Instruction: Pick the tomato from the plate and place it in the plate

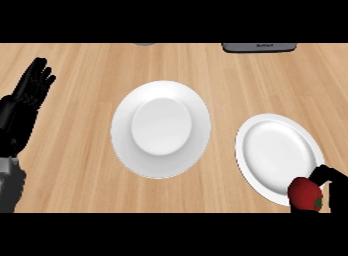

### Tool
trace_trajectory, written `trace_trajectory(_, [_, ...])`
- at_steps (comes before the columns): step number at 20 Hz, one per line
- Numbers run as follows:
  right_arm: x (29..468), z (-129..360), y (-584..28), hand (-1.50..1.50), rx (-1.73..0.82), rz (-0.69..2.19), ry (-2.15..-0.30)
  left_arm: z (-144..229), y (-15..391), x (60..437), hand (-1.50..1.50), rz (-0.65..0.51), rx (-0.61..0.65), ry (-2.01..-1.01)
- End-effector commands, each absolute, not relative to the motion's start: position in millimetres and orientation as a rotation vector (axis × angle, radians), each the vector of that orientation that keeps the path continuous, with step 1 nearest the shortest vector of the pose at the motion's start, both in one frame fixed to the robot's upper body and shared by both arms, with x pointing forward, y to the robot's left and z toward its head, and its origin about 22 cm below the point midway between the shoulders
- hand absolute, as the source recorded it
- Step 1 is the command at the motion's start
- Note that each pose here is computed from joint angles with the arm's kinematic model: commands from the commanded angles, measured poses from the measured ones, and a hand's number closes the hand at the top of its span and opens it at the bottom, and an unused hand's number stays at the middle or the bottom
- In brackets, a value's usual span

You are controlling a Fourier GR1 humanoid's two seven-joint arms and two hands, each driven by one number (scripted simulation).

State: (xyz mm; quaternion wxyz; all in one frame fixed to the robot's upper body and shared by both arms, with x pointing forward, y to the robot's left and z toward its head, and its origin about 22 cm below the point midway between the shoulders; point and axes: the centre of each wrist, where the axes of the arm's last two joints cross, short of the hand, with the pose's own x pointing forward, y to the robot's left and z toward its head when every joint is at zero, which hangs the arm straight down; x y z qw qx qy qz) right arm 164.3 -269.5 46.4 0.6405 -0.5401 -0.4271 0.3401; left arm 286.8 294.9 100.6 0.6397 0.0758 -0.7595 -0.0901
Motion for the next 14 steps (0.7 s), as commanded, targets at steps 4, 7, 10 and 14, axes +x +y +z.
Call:
trace_trajectory(4, [142, 104, -225, 1.5, -1.126, 0.655, -1.386, 106, 284, 293, 0.0, -0.228, 0.136, -1.731])
trace_trajectory(7, [132, 113, -207, 1.5, -1.02, 0.6, -1.483, 99, 271, 278, 0.0, -0.242, 0.139, -1.746])
trace_trajectory(10, [143, 136, -178, 1.5, -0.977, 0.608, -1.549, 113, 281, 294, 0.0, -0.232, 0.147, -1.753])
trace_trajectory(14, [143, 161, -146, 1.5, -0.935, 0.647, -1.578, 101, 277, 297, 0.0, -0.248, 0.146, -1.757])
